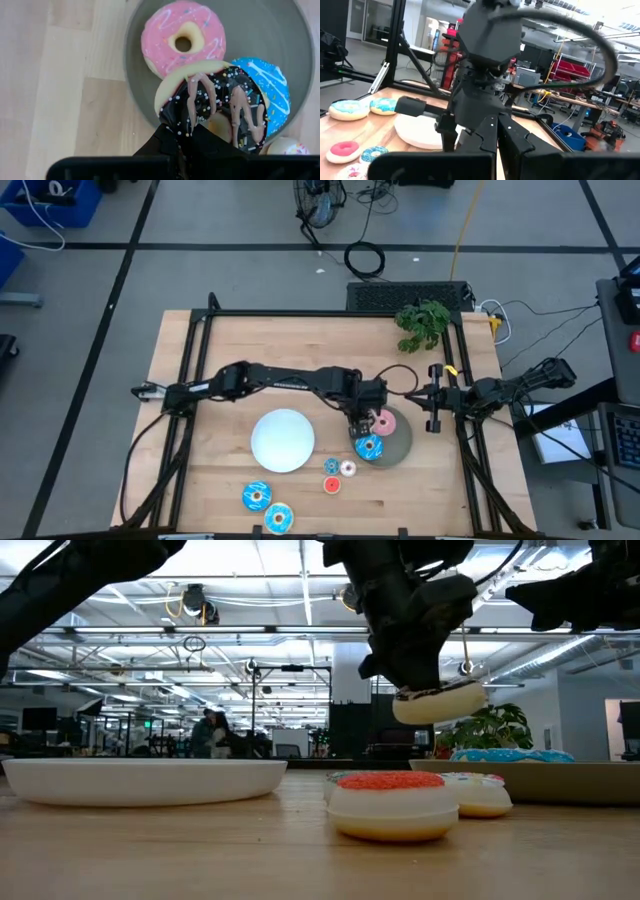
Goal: Pick & Place donuts
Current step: Put the large black donut on the gray plate
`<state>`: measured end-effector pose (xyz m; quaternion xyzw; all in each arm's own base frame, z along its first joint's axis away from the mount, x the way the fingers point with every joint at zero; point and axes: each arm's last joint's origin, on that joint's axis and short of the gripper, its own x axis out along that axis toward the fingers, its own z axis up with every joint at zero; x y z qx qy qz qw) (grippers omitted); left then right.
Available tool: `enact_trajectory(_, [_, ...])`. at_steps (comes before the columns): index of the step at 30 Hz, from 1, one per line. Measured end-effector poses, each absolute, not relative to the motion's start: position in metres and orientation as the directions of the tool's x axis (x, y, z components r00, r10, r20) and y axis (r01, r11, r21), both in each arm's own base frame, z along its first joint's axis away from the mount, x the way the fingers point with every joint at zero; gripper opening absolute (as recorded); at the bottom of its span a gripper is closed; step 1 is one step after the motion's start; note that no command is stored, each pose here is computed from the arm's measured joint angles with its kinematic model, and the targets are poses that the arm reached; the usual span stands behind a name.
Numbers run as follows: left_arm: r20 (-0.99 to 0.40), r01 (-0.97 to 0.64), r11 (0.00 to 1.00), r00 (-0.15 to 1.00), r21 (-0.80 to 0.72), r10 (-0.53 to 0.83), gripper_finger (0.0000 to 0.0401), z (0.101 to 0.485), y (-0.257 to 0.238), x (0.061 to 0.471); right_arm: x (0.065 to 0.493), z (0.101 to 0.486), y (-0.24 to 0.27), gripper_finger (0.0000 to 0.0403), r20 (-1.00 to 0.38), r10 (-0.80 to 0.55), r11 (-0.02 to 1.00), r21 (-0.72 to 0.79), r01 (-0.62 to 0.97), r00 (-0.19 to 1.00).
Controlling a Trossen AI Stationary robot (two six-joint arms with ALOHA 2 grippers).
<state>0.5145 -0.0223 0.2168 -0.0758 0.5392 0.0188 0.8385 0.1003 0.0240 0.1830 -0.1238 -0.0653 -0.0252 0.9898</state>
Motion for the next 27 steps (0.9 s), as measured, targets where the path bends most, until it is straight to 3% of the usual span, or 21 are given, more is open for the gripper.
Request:
enact_trajectory(16, [-0.888, -0.044, 0.997, 0.459, -0.056, -0.029, 0.0015, 0.219, -0.035, 0.518, 0.101, 0.18, 0.024, 0.0, 0.101, -0.029, 0.965, -0.257, 0.054, 0.994])
enact_trajectory(27, [-0.784, 0.02, 0.999, 0.619, -0.034, -0.039, 0.0015, 0.229, -0.052, 0.532, 0.101, 0.179, 0.024, 0.0, 0.095, -0.028, 0.965, -0.259, 0.052, 0.995])
